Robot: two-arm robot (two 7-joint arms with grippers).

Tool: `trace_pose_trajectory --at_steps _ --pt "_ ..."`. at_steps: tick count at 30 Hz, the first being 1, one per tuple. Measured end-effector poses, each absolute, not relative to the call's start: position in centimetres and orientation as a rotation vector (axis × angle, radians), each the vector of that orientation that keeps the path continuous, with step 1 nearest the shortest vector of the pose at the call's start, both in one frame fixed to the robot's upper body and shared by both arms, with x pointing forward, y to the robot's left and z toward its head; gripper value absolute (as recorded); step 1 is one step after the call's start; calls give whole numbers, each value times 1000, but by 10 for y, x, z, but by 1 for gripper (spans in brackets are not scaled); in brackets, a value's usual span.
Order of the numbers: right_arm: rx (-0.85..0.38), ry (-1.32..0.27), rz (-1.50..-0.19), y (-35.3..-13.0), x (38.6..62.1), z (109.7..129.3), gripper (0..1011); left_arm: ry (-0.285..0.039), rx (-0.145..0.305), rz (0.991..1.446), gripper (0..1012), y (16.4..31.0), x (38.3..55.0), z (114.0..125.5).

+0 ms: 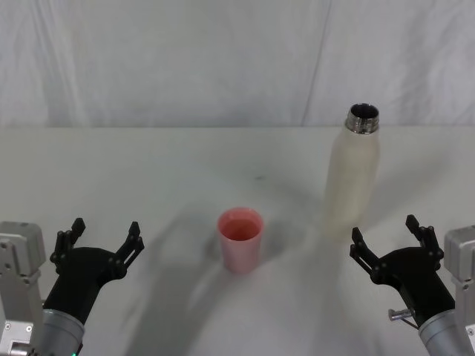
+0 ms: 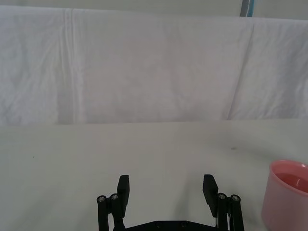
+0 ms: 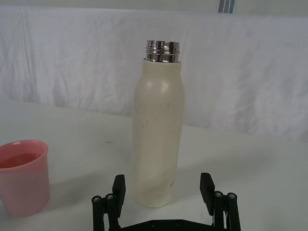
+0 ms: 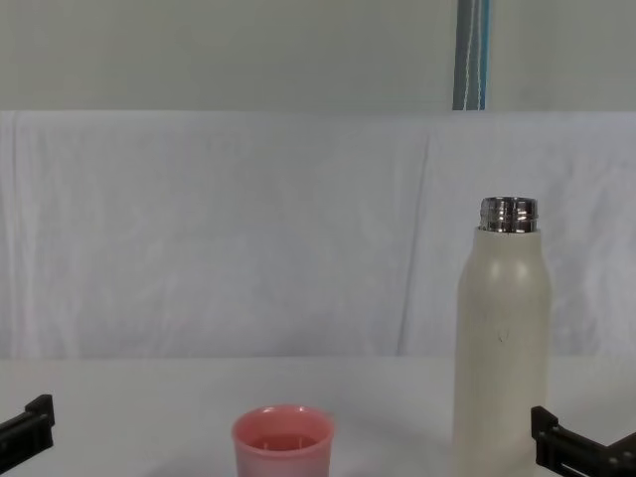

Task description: Grasp the thermos with one hand and pour water into the cup lid.

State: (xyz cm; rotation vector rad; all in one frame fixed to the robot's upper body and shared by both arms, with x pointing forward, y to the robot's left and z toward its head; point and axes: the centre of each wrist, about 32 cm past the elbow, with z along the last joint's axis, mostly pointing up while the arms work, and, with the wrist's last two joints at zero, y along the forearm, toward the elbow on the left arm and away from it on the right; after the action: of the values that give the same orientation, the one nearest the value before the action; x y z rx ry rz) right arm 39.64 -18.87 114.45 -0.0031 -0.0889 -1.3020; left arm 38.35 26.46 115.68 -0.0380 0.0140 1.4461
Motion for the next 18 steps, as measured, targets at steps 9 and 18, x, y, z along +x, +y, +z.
trace_pose_trajectory --at_steps 9,18 --pt "-3 -89 -1302 -189 396 1145 1000 14 -38 1446 1001 265 384 1157" --pt "-3 -89 -1302 -189 396 1144 1000 14 -38 1446 1001 265 384 1157"
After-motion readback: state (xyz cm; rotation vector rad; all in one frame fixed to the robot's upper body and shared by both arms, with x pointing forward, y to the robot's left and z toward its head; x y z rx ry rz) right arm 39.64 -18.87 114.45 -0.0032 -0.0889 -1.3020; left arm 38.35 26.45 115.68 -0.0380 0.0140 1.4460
